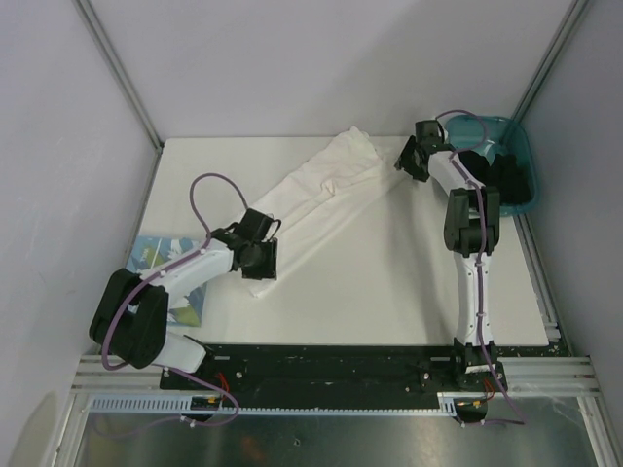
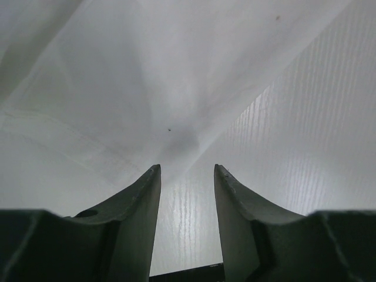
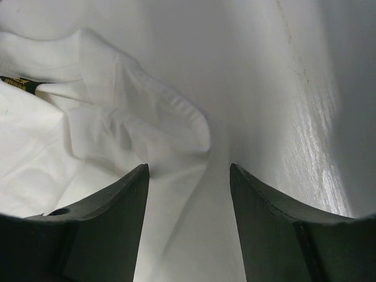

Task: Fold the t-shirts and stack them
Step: Rotate the tshirt 90 degrees

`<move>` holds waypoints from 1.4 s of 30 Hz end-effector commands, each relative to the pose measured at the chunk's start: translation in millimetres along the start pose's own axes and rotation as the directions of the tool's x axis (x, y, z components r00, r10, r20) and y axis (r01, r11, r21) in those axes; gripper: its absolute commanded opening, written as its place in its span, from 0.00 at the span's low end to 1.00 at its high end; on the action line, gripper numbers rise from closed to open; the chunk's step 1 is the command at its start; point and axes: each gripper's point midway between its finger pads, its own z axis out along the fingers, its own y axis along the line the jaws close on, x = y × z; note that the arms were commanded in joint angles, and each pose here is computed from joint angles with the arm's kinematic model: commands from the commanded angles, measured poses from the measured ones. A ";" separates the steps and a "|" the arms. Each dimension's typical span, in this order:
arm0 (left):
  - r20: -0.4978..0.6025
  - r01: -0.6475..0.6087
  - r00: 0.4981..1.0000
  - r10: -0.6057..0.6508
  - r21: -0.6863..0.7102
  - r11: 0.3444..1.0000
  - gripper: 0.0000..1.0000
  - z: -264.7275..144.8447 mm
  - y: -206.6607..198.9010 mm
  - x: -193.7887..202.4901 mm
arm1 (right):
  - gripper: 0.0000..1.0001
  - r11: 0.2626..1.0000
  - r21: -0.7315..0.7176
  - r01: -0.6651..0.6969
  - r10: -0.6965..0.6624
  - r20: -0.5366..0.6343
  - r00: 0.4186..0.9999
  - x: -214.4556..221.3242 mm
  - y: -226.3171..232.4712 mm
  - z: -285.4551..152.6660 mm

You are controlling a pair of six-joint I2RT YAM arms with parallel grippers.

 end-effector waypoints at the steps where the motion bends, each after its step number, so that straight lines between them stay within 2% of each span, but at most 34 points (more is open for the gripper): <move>1: 0.011 -0.047 0.999 0.048 -0.086 0.995 0.46 -4.8 9.4 -2.6 | 0.62 0.999 -0.023 -0.032 0.030 -0.051 0.998 3.5 5.7 -24.2; 12: -0.060 -0.073 0.996 0.066 -0.136 0.988 0.45 10.2 12.8 9.9 | 0.63 0.992 -0.124 -0.039 0.038 -0.007 0.999 -19.3 41.7 -86.1; 18: -0.097 -0.078 0.993 0.064 -0.148 0.986 0.43 18.3 14.6 18.3 | 0.63 0.989 -0.141 -0.049 0.048 -0.010 0.999 -19.2 42.0 -104.3; 20: -0.100 -0.086 0.993 0.071 -0.160 0.983 0.38 19.5 15.6 19.3 | 0.63 0.988 -0.145 -0.052 0.051 -0.011 0.999 -16.2 40.5 -109.7; 26: -0.124 -0.127 0.986 0.108 -0.157 0.979 0.12 24.3 8.5 25.7 | 0.63 0.988 -0.140 -0.066 0.065 -0.011 0.998 -4.7 29.5 -126.7; 28: -0.136 -0.144 0.983 0.126 -0.125 0.982 0.04 25.0 -2.3 29.2 | 0.63 0.989 -0.132 -0.073 0.072 -0.016 0.997 1.1 23.0 -132.6; 30: -0.147 -0.158 0.978 0.145 -0.084 0.984 0.01 24.7 -16.6 32.0 | 0.63 0.989 -0.122 -0.080 0.078 -0.018 0.997 6.0 15.2 -138.6; 36: -0.184 -0.185 0.964 0.192 0.051 0.981 0.00 22.8 -75.3 41.9 | 0.63 0.991 -0.101 -0.092 0.090 -0.027 0.996 21.4 -4.4 -160.3; 42: -0.214 -0.194 0.949 0.231 0.177 0.965 0.00 20.2 -151.1 56.5 | 0.63 0.994 -0.066 -0.085 0.083 -0.039 0.996 38.4 -25.8 -184.1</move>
